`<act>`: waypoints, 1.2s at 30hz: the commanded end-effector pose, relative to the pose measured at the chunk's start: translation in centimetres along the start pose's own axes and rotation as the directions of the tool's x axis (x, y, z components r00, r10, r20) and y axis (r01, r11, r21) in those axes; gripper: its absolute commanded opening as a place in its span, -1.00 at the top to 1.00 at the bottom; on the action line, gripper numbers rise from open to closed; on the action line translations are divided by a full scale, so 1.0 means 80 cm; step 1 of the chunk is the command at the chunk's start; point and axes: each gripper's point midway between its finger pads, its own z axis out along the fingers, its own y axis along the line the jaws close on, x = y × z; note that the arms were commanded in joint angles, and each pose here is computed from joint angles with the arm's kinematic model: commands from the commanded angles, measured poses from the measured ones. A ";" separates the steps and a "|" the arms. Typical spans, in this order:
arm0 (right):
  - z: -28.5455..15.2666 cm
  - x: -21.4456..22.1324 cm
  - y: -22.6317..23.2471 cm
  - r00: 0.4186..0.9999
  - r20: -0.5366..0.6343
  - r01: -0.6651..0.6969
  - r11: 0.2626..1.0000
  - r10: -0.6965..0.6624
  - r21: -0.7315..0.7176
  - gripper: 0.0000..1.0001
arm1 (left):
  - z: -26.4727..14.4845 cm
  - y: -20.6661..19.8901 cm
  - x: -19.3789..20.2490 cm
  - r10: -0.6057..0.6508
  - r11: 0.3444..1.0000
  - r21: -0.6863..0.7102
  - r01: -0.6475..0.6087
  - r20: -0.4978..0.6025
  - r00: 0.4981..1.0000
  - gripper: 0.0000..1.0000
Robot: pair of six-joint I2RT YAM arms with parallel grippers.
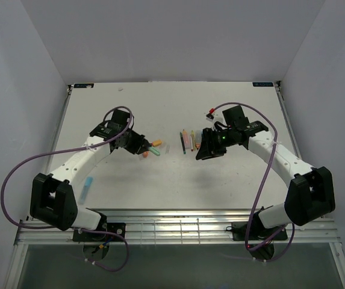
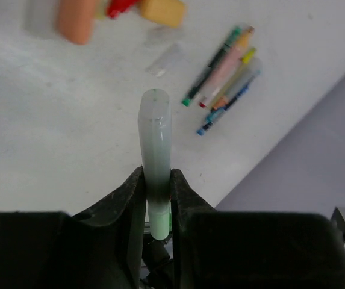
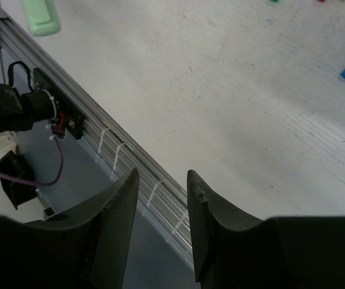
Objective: Open the pen caps
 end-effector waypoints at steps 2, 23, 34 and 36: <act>-0.006 -0.011 0.042 0.999 -0.036 -0.008 0.987 0.002 -0.159 0.10 | -0.024 -0.116 0.056 0.471 0.739 0.559 -0.375 -0.033 0.881 1.00; -0.040 -0.101 0.132 0.989 0.077 -0.068 0.856 0.125 -0.512 -0.32 | -0.123 -0.084 0.191 0.910 0.162 0.966 -0.202 -0.067 0.410 1.00; -0.033 -0.106 0.138 0.986 0.097 -0.062 0.840 0.134 -0.539 -0.05 | -0.121 -0.096 0.197 0.899 0.172 0.969 -0.177 -0.080 0.431 1.00; -0.034 -0.105 0.140 0.986 0.102 -0.057 0.841 0.133 -0.538 0.03 | -0.120 -0.099 0.196 0.896 0.176 0.969 -0.174 -0.084 0.436 1.00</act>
